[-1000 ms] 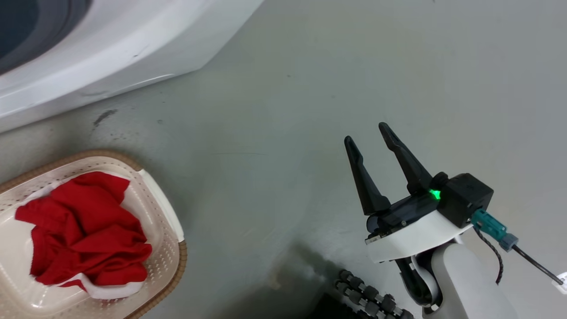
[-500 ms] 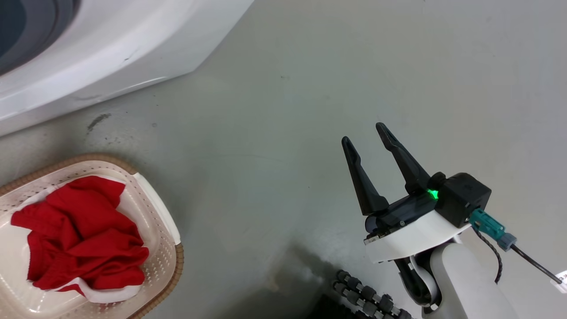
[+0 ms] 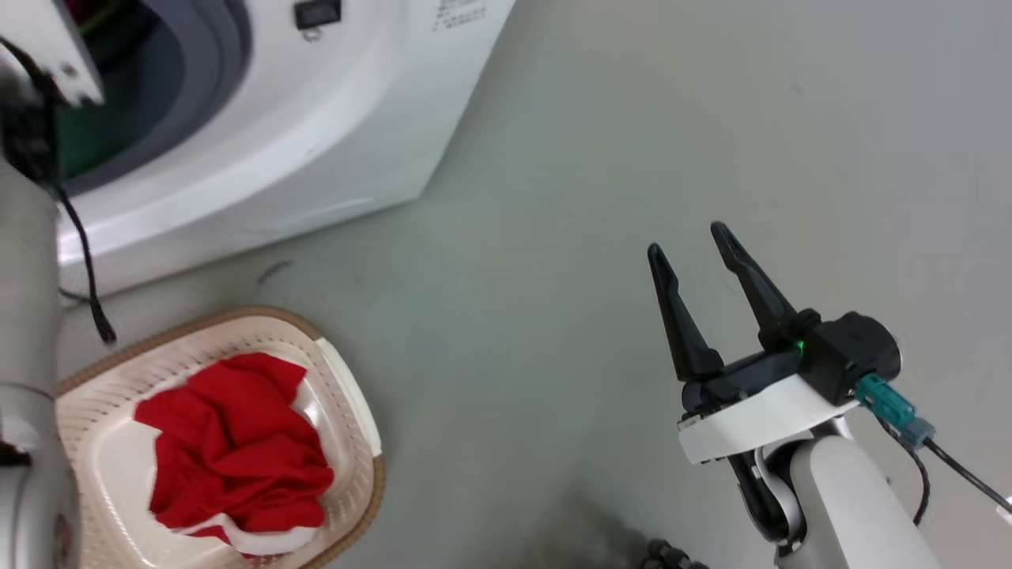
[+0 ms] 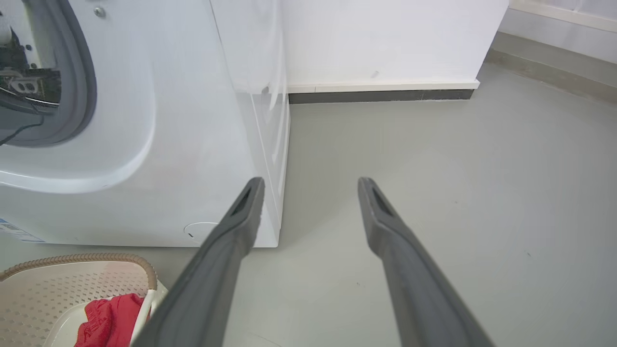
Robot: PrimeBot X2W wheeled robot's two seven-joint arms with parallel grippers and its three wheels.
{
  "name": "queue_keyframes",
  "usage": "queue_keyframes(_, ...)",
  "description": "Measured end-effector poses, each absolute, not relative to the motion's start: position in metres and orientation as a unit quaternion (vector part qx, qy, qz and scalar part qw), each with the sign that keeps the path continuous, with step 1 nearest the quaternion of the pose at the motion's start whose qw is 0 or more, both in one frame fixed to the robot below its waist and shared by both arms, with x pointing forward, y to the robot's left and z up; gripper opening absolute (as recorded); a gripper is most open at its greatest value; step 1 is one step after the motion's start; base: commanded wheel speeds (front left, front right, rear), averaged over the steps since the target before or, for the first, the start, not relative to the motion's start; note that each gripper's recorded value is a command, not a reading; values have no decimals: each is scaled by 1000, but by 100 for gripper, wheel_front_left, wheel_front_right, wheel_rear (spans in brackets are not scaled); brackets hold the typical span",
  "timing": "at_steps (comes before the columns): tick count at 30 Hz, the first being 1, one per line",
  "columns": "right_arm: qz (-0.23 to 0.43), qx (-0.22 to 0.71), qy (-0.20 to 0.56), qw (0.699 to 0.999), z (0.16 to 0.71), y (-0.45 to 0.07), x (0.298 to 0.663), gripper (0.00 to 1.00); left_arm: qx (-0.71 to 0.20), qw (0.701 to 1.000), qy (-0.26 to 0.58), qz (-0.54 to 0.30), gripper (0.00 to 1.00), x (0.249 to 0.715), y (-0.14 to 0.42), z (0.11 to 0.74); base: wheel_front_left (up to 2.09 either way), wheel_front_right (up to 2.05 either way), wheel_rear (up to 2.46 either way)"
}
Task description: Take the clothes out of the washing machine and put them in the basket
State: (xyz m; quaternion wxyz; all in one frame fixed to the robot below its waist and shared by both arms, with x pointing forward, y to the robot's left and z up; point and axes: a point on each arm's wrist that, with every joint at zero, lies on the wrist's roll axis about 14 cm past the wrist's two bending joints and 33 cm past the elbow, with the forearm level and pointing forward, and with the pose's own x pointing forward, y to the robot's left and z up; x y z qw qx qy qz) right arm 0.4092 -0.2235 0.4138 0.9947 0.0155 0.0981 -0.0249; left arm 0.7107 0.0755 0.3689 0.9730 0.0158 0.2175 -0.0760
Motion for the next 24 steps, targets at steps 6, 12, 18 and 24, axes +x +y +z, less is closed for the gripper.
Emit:
queue_keyframes(6,-40,8,70,997,437,-231,394,100,-9,979,182,-88,0,672,79,398,0,0,0)
queue_keyframes(12,-38,3,42,998,457,-229,381,100,-28,986,141,-89,0,637,92,432,0,0,0)
queue_keyframes(18,-26,0,15,1000,475,-220,375,100,-38,991,95,-85,0,608,108,467,0,0,0)
queue_keyframes(24,-9,2,-5,1000,488,-209,370,100,-51,994,46,-82,0,583,119,501,0,0,0)
